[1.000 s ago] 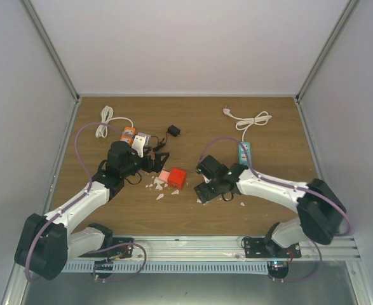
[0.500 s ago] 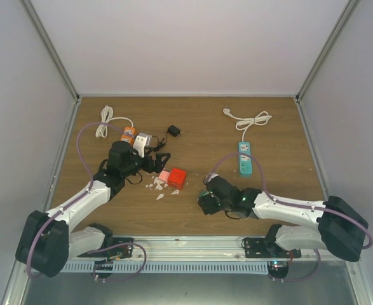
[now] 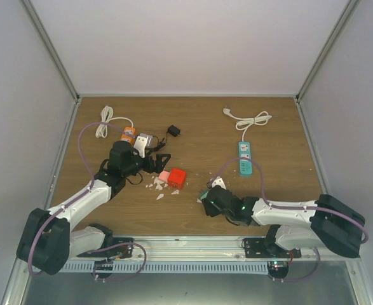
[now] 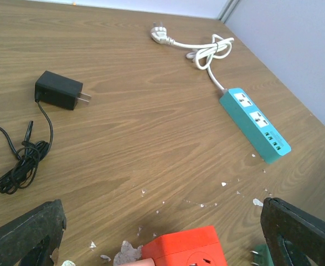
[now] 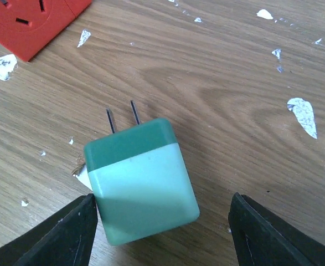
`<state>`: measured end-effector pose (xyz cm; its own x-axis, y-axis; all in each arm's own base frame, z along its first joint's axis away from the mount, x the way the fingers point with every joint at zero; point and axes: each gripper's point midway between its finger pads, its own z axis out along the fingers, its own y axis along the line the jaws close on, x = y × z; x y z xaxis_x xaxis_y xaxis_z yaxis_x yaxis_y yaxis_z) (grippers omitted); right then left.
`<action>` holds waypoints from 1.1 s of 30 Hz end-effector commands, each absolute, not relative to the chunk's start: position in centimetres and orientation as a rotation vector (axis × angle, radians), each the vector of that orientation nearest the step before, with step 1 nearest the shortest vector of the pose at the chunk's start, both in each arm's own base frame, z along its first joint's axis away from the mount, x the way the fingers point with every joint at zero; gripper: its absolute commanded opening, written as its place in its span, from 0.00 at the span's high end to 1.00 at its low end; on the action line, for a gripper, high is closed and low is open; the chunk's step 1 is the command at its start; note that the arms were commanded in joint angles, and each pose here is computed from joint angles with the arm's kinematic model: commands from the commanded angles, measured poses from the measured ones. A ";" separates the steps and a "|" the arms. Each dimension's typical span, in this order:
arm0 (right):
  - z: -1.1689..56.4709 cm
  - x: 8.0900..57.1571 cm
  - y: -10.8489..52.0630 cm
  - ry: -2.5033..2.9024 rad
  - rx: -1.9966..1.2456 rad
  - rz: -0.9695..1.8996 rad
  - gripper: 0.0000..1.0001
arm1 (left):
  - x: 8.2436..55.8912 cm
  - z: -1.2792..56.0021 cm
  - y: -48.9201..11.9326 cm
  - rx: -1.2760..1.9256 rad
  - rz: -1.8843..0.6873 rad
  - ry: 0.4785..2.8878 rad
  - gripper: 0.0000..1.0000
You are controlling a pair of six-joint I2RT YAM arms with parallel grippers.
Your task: Insert the plug
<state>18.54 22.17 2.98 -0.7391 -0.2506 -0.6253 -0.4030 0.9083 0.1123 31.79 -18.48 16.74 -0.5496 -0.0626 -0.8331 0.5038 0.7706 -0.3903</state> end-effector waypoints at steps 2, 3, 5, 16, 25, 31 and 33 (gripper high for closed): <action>4.1 19.1 22.4 2.348 -0.398 0.388 0.34 | 32.5 18.1 -18.8 0.350 -0.772 1.972 0.01; 3.9 19.0 22.2 2.350 -0.401 0.382 0.34 | 32.5 18.1 -18.8 0.349 -0.772 1.972 0.01; 3.7 18.7 22.1 2.359 -0.406 0.392 0.34 | 32.5 18.1 -18.8 0.350 -0.771 1.973 0.01; 2.9 18.0 22.1 2.377 -0.343 0.481 0.38 | 32.5 18.0 -18.9 0.353 -0.774 1.978 0.01; 1.3 17.8 22.3 2.395 -0.336 0.452 0.46 | 32.3 17.3 -19.8 0.380 -0.784 2.012 0.01; 2.1 18.0 22.6 2.360 -0.368 0.434 0.72 | 31.2 17.2 -21.1 0.402 -0.775 2.034 0.01; 2.6 17.9 22.5 2.348 -0.376 0.434 0.80 | 30.6 17.0 -21.8 0.419 -0.766 2.042 0.01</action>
